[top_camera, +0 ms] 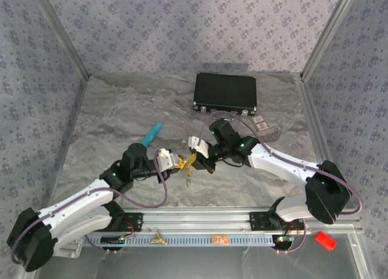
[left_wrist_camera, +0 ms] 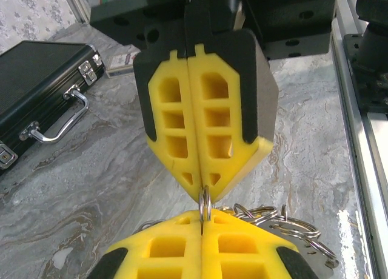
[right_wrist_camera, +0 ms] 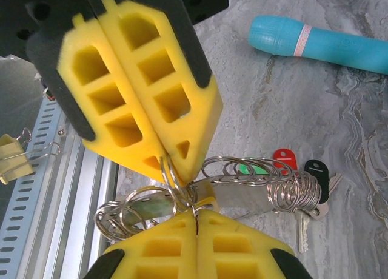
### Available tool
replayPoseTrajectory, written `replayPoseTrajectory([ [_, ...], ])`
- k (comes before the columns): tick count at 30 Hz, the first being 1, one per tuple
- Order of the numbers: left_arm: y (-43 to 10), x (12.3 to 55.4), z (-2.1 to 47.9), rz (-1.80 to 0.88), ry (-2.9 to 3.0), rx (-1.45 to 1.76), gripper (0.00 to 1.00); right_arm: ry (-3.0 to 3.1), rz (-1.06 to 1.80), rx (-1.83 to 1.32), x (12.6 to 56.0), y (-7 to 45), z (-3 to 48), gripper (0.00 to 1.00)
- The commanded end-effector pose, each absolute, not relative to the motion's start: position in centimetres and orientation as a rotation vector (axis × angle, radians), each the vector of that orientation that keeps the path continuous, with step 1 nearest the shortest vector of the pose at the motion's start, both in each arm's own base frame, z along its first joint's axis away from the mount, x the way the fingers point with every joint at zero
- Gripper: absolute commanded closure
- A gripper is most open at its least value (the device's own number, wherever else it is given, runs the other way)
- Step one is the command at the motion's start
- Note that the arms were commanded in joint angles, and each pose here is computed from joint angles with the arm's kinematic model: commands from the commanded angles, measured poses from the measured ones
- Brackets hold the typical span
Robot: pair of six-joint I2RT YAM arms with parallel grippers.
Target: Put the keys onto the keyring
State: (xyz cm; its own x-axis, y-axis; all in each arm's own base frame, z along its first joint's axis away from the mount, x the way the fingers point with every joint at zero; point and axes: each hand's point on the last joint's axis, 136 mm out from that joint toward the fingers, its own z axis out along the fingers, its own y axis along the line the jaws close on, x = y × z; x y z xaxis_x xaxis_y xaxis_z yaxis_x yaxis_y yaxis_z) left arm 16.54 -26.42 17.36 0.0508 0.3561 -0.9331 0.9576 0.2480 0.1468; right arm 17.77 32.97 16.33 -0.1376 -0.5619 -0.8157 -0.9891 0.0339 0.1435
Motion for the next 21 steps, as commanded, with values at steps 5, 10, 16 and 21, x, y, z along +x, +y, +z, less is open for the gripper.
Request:
replayPoseTrajectory([
  [5, -26.8, 16.6, 20.0, -0.758, 1.397, 1.235, 1.0, 1.74, 0.994, -1.531, 18.4, 33.3, 17.0, 0.94],
  [10, -26.7, 16.8, 19.9, -0.755, 1.396, 1.214, 1.0, 1.645, 0.901, -1.446, 19.3, 32.5, 19.2, 0.77],
  [16, -26.8, 17.1, 20.0, -0.79, 1.392, 1.151, 1.0, 1.483, 0.82, -1.324, 19.8, 31.5, 21.6, 0.74],
  [21, -27.0, 17.4, 20.7, -0.822, 1.358, 1.096, 1.0, 1.486, 0.852, -1.338, 19.4, 31.7, 20.8, 0.73],
])
